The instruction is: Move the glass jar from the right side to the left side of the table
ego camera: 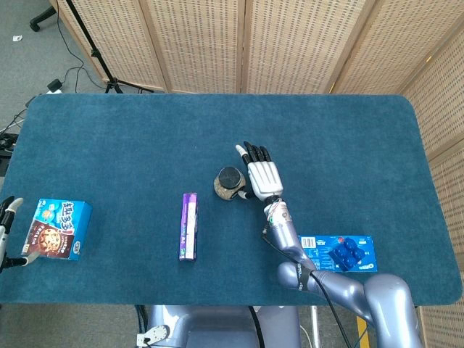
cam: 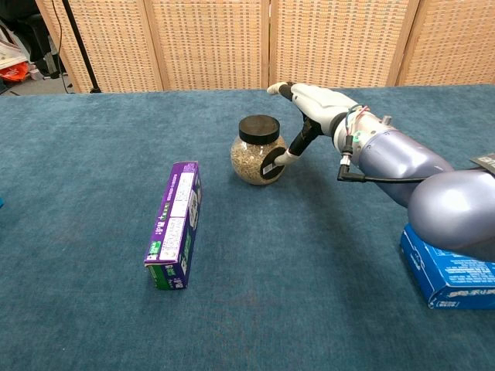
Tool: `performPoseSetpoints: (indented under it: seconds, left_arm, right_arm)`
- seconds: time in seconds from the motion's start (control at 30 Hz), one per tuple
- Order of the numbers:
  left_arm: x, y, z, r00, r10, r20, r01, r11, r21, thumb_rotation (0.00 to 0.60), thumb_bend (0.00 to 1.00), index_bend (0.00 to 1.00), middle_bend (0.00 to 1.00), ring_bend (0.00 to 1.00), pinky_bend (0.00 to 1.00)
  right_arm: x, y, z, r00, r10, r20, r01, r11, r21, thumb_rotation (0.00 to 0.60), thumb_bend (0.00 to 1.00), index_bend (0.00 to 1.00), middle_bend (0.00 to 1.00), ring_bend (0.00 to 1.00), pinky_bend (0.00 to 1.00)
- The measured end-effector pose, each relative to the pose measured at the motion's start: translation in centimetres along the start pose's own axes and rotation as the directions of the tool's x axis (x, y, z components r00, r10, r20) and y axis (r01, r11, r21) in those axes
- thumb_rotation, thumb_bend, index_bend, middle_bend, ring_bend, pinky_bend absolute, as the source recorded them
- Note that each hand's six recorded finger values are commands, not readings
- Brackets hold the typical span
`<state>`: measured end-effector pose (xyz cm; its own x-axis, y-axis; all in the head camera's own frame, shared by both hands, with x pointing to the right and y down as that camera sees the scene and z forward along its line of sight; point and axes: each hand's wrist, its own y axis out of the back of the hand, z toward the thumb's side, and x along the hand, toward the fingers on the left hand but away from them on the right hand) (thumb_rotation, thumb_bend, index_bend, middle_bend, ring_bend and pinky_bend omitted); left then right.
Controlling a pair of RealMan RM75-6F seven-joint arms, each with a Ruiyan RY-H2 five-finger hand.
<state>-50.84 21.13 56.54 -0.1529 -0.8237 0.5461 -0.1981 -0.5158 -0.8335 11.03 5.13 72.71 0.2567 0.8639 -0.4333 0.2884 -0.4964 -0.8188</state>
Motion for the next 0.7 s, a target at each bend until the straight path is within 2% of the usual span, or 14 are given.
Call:
performPoseSetpoints:
  seconds: [0.23,0.7]
  left_arm:
    - [0.0,-0.1,-0.1,1.0,-0.007,0.0,0.007,1.0,0.0,0.6,0.0,0.0,0.0,0.0,0.0]
    - [0.2,-0.1,-0.3,1.0,-0.006,-0.013,0.006,1.0,-0.005,0.6,0.0,0.0,0.0,0.0,0.0]
  right_arm:
    - [-0.2,0.7,0.4,1.0,-0.013,0.003,0.013,1.0,0.006,0.6,0.0,0.0,0.0,0.0,0.0]
    - [-1.7,-0.7,1.4,0.999,0.011,0.034,-0.012,1.0,0.018,0.6,0.0,0.0,0.0,0.0,0.0]
